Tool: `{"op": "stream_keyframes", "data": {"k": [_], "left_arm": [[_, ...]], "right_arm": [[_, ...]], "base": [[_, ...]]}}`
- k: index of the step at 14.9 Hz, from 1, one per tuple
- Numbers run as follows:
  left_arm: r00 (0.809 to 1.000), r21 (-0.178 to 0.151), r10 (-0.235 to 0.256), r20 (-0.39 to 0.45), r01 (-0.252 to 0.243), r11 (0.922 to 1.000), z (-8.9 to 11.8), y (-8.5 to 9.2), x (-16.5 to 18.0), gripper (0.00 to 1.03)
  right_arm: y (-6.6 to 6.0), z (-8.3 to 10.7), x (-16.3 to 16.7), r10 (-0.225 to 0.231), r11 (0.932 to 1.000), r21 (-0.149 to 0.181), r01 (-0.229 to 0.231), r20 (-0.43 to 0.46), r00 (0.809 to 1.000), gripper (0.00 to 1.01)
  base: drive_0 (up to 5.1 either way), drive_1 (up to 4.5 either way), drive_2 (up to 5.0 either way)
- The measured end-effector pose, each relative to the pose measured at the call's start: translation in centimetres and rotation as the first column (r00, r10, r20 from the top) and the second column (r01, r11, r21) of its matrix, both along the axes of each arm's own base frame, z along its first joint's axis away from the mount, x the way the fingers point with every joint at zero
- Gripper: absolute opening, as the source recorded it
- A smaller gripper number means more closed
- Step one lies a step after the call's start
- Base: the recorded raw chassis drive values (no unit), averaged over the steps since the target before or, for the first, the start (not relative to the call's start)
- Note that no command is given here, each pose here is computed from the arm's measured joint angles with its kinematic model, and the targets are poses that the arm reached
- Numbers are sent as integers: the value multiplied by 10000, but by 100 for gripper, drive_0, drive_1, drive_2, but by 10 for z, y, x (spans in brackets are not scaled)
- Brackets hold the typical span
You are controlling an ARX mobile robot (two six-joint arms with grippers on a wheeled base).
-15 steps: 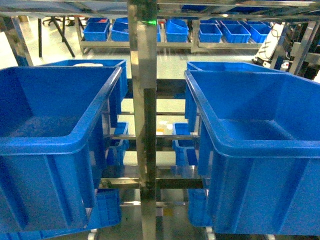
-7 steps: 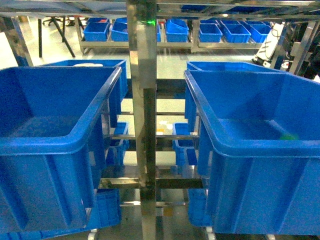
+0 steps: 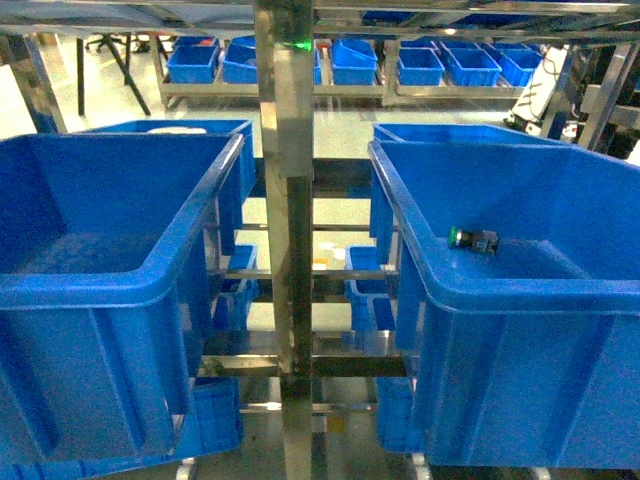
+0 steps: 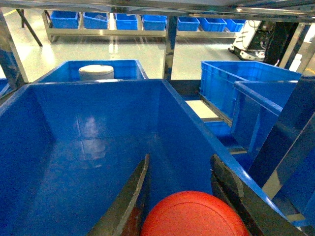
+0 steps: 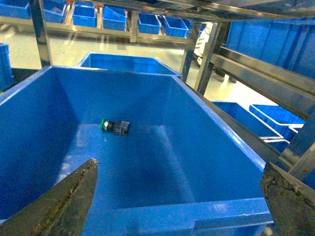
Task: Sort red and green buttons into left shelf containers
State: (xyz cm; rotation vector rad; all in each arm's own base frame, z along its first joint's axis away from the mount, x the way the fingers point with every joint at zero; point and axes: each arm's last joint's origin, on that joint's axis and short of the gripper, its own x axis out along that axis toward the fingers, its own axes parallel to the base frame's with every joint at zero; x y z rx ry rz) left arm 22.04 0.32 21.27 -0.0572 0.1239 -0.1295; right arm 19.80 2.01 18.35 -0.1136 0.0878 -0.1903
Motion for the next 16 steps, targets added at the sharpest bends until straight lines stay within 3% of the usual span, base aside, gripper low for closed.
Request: {"op": "stream_keyframes", "data": {"k": [1,3,4,7,9,11,13,14,16], "left_arm": [[10000,0,0,-11,0,10000,0,0,0,32],[10000,-9,-18,61,18,10000,0,1,0,32],[9996,-21,-62,291,63,10000,0,5,4,32],[9973,-60,657,320,-655,9978,1,17,52,32],[9982,-47,590,97,-590,9982,-3,16,79,32],[9980,257,639,38,-639,9976,-13,13,107,32],[9978,575,611,-243,-596,9966,-23,11,113,32],[9976,761,621,299,-642,9950,-17,9,113,48],[9964,712,595,599,-637,9954,-2,12,100,67]], "right_arm": [[0,0,0,29,9994,-346,-32,-87,10000,98],[0,0,0,43,9986,-533,-47,-81,10000,98],[0,0,0,45,9984,-564,-50,-94,9999,98],[0,0,0,49,9980,-623,-55,-103,9999,98],[0,0,0,49,9980,-630,-56,-104,9999,98],[0,0,0,49,9980,-630,-56,-104,9999,98],[0,0,0,49,9980,-630,-56,-100,9999,98],[0,0,0,49,9980,-630,-56,-104,9999,98],[0,0,0,49,9980,-630,-56,-104,9999,98]], "base": [[0,0,0],[0,0,0],[0,0,0],[0,0,0],[0,0,0],[0,0,0],[0,0,0],[0,0,0],[0,0,0]]}}
